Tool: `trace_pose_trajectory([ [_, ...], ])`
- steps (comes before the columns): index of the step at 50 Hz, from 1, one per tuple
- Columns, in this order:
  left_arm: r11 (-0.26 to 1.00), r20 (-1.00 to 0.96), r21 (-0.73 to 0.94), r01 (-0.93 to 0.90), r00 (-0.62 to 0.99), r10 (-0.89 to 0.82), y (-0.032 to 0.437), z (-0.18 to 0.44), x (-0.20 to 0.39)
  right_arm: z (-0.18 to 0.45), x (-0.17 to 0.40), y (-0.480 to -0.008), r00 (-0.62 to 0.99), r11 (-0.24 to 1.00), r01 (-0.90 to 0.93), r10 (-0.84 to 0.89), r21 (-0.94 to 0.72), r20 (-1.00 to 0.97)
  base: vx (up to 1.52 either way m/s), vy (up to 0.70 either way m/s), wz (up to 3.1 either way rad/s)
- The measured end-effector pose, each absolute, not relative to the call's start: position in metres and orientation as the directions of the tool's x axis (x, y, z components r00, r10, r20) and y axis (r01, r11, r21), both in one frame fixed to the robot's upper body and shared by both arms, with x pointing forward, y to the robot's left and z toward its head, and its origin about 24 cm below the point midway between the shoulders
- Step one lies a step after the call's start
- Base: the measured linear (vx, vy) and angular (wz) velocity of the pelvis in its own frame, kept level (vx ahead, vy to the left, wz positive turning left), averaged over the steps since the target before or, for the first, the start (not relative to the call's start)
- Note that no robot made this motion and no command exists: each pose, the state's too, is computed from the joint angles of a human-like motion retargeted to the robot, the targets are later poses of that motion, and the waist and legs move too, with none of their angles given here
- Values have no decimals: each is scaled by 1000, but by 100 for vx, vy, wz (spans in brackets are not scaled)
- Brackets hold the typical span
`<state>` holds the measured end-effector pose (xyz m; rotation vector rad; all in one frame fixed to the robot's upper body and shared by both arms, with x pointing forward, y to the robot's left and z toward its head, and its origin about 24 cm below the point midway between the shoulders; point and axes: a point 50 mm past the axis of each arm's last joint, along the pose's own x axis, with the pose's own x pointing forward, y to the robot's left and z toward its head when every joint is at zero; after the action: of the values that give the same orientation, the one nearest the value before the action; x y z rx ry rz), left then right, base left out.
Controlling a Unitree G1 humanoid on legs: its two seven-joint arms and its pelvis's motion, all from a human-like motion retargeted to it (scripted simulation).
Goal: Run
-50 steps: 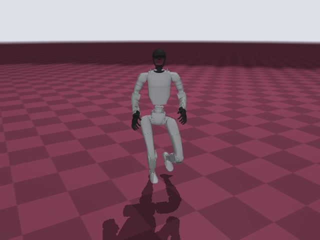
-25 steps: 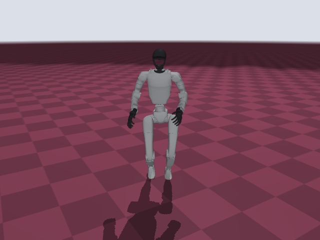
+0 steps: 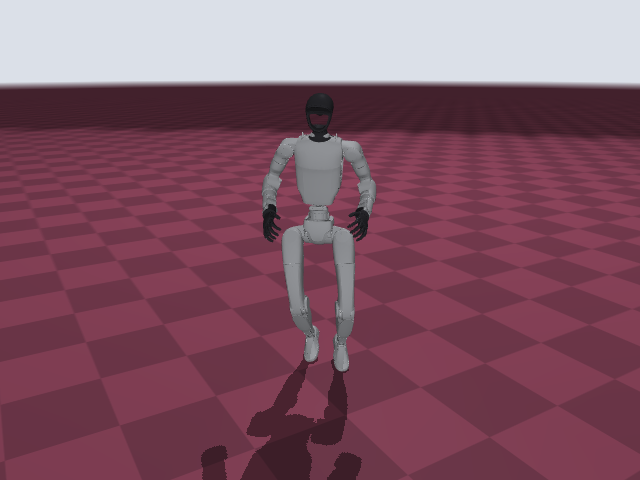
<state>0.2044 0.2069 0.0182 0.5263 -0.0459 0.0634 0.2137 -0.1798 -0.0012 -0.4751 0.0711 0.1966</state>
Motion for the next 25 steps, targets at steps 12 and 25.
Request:
trace_pose_trajectory([
  [12,870,254,490,-58,964,-79,190,77,245,-53,213,-226,909,738,-275,-10,-617,-417,-2,2,-19],
  [25,875,41,434,214,966,-257,170,40,226,-5,231,-194,952,848,-290,209,-444,-224,0,11,-35],
])
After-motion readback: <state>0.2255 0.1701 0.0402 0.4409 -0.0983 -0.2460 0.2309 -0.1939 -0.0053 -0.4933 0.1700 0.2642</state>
